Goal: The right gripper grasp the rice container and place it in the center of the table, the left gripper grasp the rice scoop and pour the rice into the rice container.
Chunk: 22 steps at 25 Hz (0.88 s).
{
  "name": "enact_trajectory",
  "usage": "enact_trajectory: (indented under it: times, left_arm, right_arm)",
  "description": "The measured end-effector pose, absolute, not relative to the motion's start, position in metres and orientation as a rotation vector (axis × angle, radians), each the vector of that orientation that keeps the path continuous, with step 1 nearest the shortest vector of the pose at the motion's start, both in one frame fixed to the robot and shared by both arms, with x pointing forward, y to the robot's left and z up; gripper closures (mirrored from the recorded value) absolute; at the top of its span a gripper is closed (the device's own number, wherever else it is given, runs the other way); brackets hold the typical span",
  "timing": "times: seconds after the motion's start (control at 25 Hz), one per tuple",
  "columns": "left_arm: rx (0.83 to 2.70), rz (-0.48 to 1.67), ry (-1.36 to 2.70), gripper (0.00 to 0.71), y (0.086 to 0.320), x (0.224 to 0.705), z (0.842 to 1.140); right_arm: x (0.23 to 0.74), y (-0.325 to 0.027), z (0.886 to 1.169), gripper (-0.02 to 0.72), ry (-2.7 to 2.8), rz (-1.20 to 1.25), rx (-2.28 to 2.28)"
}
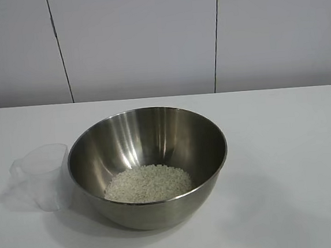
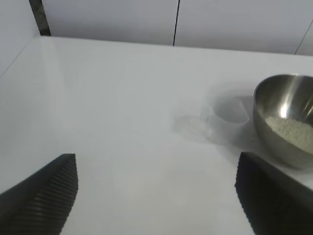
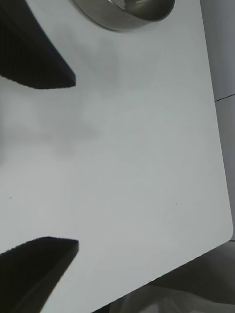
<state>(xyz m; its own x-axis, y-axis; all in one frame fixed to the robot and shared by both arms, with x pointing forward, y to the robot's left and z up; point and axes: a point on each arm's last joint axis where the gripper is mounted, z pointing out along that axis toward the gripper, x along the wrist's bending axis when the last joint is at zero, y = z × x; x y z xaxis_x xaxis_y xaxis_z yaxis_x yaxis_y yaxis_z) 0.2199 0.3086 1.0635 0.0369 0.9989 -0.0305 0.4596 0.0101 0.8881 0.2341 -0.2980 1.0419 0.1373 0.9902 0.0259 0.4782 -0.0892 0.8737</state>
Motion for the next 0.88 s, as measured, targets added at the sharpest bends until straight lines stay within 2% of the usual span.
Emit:
enact_trajectory:
  times: [0.12, 0.88]
  left_arm:
    - [1.612, 0.847, 1.581, 0.077, 0.308, 0.224, 1.048]
    - [1.602, 0.854, 1.571, 0.077, 0.307, 0.230, 1.043]
  right_arm:
    - [0.234, -0.298, 1.042, 0.135, 1.436, 0.874, 1.675]
    - [0.234, -0.298, 1.042, 0.135, 1.436, 0.874, 1.675]
